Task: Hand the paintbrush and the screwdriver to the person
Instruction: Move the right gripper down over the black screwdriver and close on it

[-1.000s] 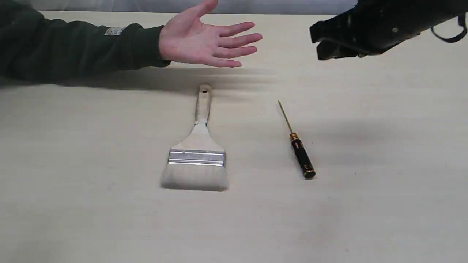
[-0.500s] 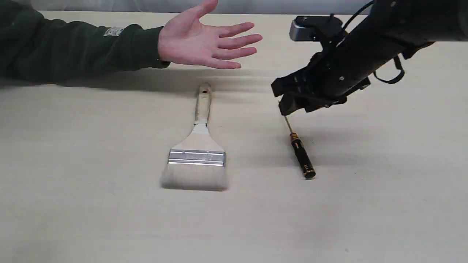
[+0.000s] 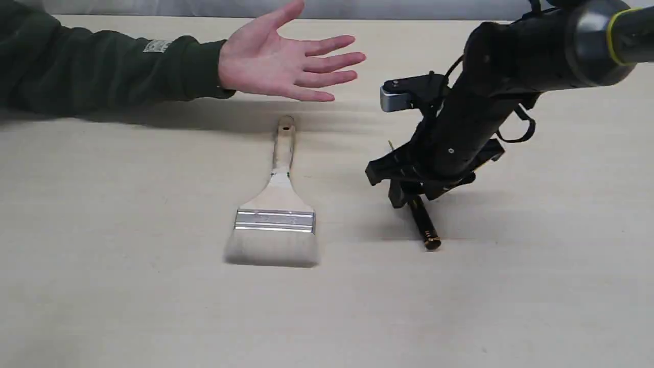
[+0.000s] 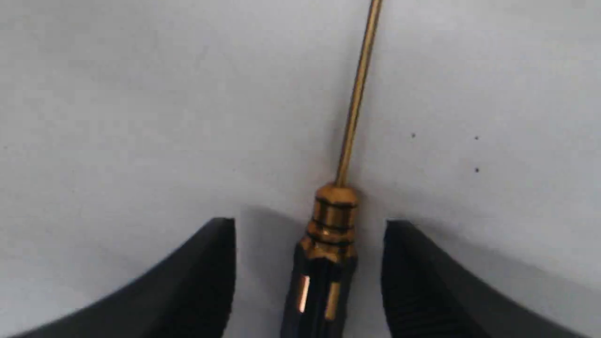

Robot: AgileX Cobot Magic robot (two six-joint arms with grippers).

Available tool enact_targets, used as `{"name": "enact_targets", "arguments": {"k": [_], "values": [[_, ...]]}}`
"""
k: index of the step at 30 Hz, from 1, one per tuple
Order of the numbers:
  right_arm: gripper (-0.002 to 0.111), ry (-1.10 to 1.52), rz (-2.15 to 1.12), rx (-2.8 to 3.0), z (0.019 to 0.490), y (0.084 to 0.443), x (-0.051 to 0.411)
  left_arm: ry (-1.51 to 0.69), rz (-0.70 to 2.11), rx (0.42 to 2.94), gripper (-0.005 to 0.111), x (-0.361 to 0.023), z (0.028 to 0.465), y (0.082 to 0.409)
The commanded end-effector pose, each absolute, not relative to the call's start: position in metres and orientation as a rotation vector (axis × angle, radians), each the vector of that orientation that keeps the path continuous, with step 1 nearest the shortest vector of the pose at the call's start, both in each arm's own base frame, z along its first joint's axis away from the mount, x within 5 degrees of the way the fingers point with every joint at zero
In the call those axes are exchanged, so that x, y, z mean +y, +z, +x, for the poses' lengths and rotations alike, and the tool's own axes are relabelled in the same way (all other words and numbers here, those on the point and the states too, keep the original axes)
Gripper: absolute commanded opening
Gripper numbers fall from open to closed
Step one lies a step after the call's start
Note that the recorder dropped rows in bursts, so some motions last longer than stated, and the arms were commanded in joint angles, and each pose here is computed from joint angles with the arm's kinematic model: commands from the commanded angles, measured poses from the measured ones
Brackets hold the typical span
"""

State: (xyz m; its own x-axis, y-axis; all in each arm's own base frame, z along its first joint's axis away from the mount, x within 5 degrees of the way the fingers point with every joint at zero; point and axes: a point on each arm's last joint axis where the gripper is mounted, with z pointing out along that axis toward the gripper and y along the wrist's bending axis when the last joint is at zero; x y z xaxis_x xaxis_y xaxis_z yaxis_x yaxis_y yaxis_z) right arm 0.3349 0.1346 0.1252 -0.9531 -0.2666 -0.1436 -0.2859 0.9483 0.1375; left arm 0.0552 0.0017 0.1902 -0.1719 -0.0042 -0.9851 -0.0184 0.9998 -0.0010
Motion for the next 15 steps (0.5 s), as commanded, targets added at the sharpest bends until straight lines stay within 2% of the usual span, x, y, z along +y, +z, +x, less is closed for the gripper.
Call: {"name": "enact_targets", "arguments": {"k": [1, 5, 8, 15], "values": [[0.050, 0.223, -0.433, 3.003, 0.334, 0.121, 0.134, 0.003, -0.014, 1.731, 0.000, 0.001, 0.055, 0.191], [0.046, 0.217, -0.439, 3.041, 0.333, 0.114, 0.134, 0.001, -0.016, 1.735, 0.000, 0.001, 0.055, 0.190], [0.039, 0.207, -0.451, 3.072, 0.331, 0.109, 0.133, 0.001, -0.016, 1.735, 0.000, 0.001, 0.055, 0.190], [0.013, 0.151, -0.548, 3.102, 0.328, 0.107, 0.129, 0.001, -0.016, 1.735, 0.000, 0.001, 0.055, 0.190]]}}
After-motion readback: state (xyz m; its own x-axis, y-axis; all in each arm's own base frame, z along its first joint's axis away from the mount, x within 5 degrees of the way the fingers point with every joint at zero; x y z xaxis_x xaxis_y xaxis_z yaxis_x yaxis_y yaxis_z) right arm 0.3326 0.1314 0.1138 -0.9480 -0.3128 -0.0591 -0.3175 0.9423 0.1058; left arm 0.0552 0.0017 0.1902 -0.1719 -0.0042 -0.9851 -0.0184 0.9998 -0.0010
